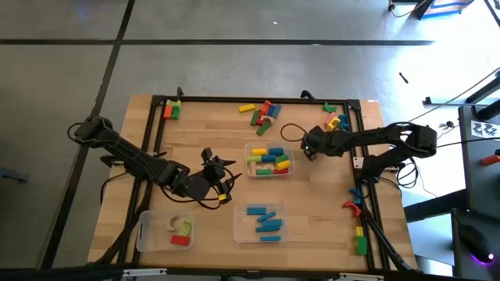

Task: Sort blocks by size
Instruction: Put the blue rectangular block into the bottom right transparent bin

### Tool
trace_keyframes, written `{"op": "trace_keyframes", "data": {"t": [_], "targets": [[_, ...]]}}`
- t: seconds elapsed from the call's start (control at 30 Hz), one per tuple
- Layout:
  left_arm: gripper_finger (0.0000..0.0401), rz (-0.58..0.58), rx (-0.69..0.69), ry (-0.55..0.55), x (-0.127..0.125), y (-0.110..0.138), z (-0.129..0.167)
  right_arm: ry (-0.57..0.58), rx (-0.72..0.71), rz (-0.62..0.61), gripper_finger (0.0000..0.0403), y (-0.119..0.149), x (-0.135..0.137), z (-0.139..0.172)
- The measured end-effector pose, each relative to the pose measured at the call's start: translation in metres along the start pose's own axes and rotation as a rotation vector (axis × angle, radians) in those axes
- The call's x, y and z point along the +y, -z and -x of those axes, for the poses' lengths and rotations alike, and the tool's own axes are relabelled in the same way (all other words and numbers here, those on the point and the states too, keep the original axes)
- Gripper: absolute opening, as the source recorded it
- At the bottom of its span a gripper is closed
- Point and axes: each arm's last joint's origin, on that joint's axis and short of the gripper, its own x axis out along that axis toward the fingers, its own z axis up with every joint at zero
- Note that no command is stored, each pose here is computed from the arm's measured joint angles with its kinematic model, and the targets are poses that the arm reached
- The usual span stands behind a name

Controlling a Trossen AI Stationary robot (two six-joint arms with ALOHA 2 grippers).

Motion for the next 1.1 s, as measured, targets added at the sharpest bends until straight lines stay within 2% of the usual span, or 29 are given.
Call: {"op": "trace_keyframes", "data": {"t": [0.27, 0.67, 0.8, 0.97, 1.1], "targets": [[0.021, 0.01, 0.0, 0.0, 0.0, 0.0, 0.0, -0.004, -0.005, 0.038, 0.0009, 0.021, 0.019, 0.017], [0.021, 0.015, 0.0, 0.0, 0.0, 0.0, 0.0, -0.093, 0.021, 0.101, 0.0009, 0.048, 0.045, 0.053], [0.021, 0.015, 0.0, 0.0, 0.0, 0.0, 0.0, -0.072, 0.081, 0.139, 0.0009, 0.047, 0.041, 0.075], [0.021, 0.024, 0.001, 0.0, 0.0, 0.0, 0.0, -0.107, 0.044, 0.151, 0.001, 0.035, 0.029, 0.104], [0.021, 0.021, 0.004, -0.001, 0.0, 0.0, 0.0, -0.15, 0.012, 0.11, 0.0021, 0.03, 0.015, 0.114]]}}
